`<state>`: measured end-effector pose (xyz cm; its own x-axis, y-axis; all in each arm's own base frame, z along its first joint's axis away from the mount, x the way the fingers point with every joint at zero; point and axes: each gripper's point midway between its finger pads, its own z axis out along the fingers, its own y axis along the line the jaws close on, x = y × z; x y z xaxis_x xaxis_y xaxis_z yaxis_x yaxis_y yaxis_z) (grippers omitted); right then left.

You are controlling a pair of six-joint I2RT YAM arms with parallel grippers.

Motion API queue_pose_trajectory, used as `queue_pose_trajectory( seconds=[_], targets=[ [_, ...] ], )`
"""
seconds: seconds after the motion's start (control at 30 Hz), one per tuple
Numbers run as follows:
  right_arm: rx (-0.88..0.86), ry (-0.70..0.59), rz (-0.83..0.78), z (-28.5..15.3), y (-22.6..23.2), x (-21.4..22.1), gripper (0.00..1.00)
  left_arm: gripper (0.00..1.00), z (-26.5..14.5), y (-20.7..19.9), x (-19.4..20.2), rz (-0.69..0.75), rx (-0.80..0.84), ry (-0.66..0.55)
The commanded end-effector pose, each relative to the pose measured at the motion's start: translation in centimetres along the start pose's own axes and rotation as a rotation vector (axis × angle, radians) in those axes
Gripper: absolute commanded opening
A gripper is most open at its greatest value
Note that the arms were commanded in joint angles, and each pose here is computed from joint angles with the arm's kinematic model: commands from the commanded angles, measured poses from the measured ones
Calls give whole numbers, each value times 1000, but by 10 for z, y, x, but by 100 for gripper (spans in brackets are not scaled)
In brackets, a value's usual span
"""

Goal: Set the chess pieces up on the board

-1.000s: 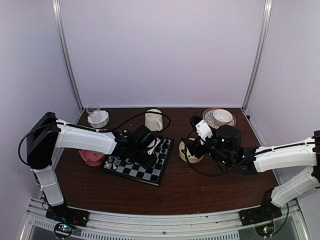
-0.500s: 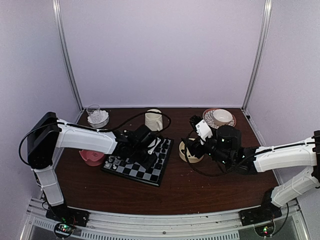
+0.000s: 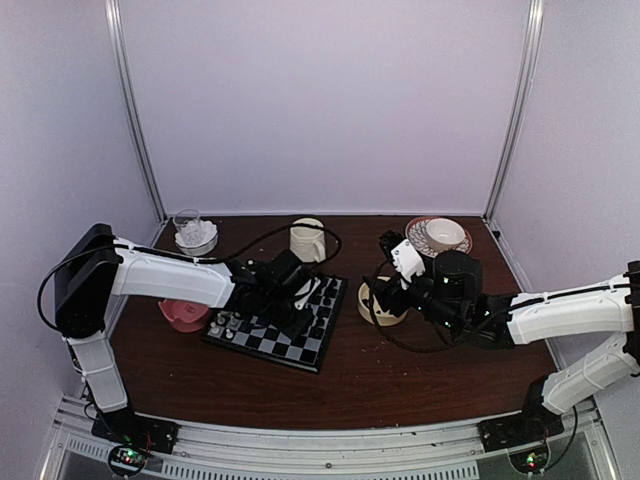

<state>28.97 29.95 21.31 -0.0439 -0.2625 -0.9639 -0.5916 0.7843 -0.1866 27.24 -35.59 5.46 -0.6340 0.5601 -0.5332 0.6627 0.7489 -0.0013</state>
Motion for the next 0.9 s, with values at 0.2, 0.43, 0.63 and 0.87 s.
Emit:
queue_pose_trajectory(
  seconds=[0.2,0.43,0.63,0.87],
  targets=[
    [10,4,-3,2,-3,1,69,27,-6,-3,-15,-1,3,-41],
    [10,6,-3,2,-3,1,69,20,-2,-4,-15,3,3,-35],
    [9,6,-3,2,-3,1,69,14,-3,-3,-14,3,-1,-32],
    [13,9,-6,2,-5,1,69,9,-6,-2,-11,7,-4,-15]
  ],
)
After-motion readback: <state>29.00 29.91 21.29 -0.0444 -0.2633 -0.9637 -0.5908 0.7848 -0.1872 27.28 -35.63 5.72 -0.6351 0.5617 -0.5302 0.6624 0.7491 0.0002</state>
